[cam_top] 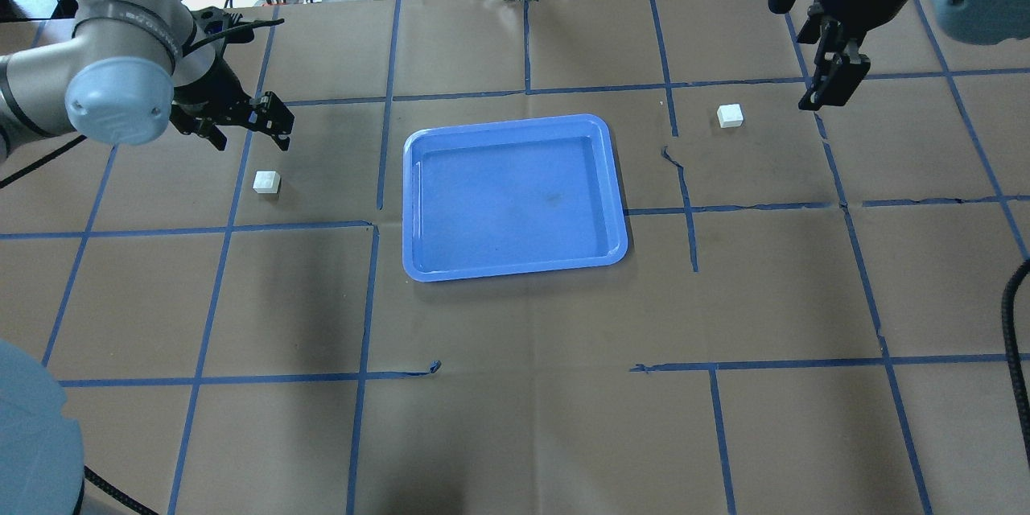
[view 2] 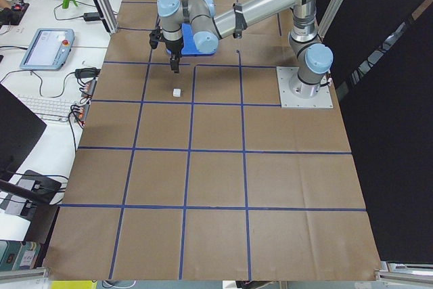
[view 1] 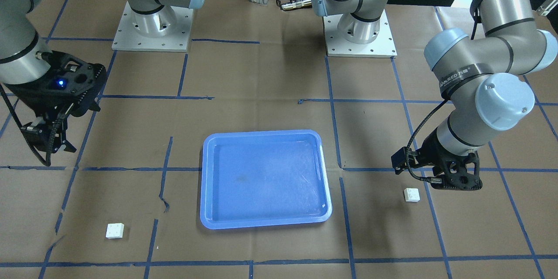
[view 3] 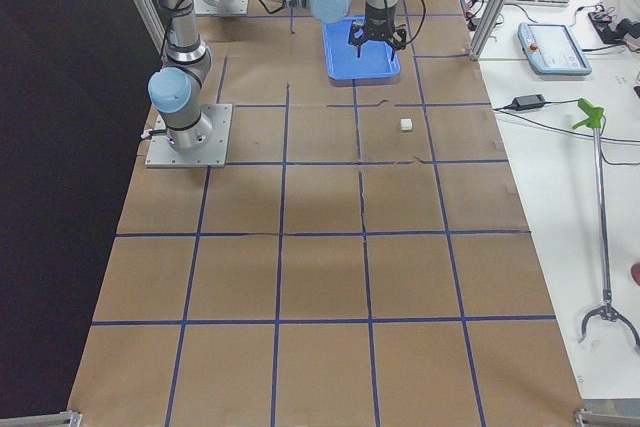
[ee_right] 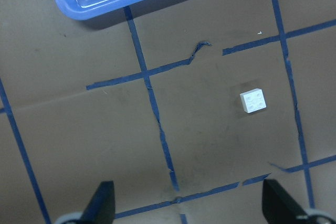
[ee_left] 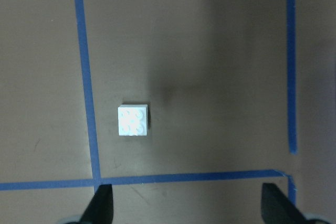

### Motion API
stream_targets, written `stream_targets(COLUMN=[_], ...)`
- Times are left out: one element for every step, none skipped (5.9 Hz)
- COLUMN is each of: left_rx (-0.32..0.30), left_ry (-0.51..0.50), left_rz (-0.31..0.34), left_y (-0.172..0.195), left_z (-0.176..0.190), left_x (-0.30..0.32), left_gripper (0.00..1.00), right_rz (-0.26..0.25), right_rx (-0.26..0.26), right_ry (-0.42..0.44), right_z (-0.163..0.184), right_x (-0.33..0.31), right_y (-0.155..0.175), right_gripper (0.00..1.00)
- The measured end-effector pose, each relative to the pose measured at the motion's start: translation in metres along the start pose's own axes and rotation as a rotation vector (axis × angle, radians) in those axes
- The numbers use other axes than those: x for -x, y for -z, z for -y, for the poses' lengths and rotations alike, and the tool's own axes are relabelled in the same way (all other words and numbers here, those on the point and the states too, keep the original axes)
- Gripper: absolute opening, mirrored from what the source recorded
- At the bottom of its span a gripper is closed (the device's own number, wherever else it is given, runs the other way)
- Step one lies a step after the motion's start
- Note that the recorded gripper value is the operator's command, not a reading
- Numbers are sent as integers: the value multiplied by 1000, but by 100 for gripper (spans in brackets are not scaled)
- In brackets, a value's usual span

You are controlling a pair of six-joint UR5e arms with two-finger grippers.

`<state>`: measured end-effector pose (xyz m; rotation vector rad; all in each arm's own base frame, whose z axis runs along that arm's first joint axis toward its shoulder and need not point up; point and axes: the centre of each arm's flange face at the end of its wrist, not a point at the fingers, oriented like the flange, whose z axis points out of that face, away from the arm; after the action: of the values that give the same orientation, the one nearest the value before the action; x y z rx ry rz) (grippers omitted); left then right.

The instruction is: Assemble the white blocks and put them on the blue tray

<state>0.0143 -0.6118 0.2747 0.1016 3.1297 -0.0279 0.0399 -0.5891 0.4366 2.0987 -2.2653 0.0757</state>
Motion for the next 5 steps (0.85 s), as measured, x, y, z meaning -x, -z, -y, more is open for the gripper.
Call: stream_targets(left_rx=[-15, -30, -43, -47, -42], left_ry=[-20, -25, -27, -28, -31], left_rz=[7, 13, 17, 16, 14], left_y=[-39, -66, -78, -87, -95], left_z=[-5, -5, -1, 3, 5], left_x=[13, 19, 23, 24, 25], left_gripper=[99, 99, 99, 90, 67], right_rz=[-8, -6, 2, 21, 51], right_rx=[-9, -41, -102, -189, -291], right_ry=[127, 183, 190, 165, 133], right_z=[-17, -27, -35, -49, -70], right_x=[-30, -60, -78, -91, -102], right_y=[-10, -24, -44, -72, -113], right_gripper=[100, 100, 100, 100, 100])
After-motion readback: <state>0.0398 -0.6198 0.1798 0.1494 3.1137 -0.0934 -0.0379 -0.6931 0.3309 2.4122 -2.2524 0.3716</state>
